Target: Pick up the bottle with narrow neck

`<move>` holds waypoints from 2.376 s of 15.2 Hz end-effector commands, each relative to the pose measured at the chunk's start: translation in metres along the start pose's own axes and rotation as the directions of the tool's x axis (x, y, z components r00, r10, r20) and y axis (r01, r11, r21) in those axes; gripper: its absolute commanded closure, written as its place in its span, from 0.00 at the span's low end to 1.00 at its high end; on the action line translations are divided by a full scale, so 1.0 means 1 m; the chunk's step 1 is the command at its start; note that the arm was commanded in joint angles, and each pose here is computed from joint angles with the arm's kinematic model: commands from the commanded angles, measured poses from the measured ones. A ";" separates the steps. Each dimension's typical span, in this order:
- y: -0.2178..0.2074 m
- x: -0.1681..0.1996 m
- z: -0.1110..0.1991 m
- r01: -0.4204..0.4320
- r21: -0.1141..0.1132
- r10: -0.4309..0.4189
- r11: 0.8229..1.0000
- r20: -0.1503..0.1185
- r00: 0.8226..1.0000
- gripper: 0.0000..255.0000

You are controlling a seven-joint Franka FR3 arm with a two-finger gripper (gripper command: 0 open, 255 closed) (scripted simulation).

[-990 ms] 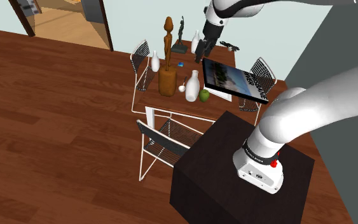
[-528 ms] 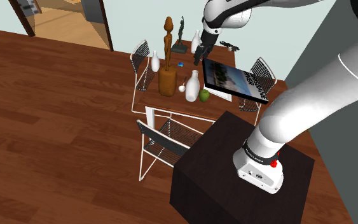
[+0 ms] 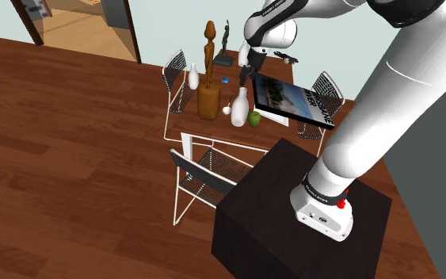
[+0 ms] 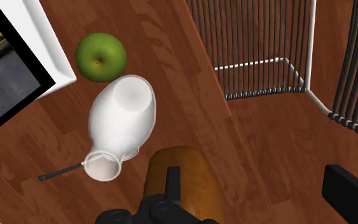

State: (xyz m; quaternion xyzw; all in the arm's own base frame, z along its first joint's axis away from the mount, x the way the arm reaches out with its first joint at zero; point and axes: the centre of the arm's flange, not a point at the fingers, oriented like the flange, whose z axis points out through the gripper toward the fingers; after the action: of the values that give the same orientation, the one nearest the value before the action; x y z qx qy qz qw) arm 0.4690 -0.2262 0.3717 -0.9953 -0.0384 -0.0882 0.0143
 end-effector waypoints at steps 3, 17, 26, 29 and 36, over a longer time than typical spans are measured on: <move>0.038 0.013 0.038 -0.008 -0.007 0.008 1.000 -0.005 1.000 0.00; 0.134 0.045 0.145 -0.031 -0.020 0.031 0.999 -0.018 0.999 0.00; 0.135 0.041 0.169 -0.031 -0.020 0.031 0.999 -0.018 0.999 1.00; 0.135 0.041 0.169 -0.031 -0.020 0.031 0.999 -0.018 0.999 1.00; 0.134 0.044 0.153 -0.031 -0.020 0.031 0.999 -0.018 0.999 1.00</move>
State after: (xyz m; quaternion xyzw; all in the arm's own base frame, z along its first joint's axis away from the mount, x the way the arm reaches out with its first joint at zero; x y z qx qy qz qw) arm 0.5500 -0.3517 0.2206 -0.9950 -0.0221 -0.0969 0.0062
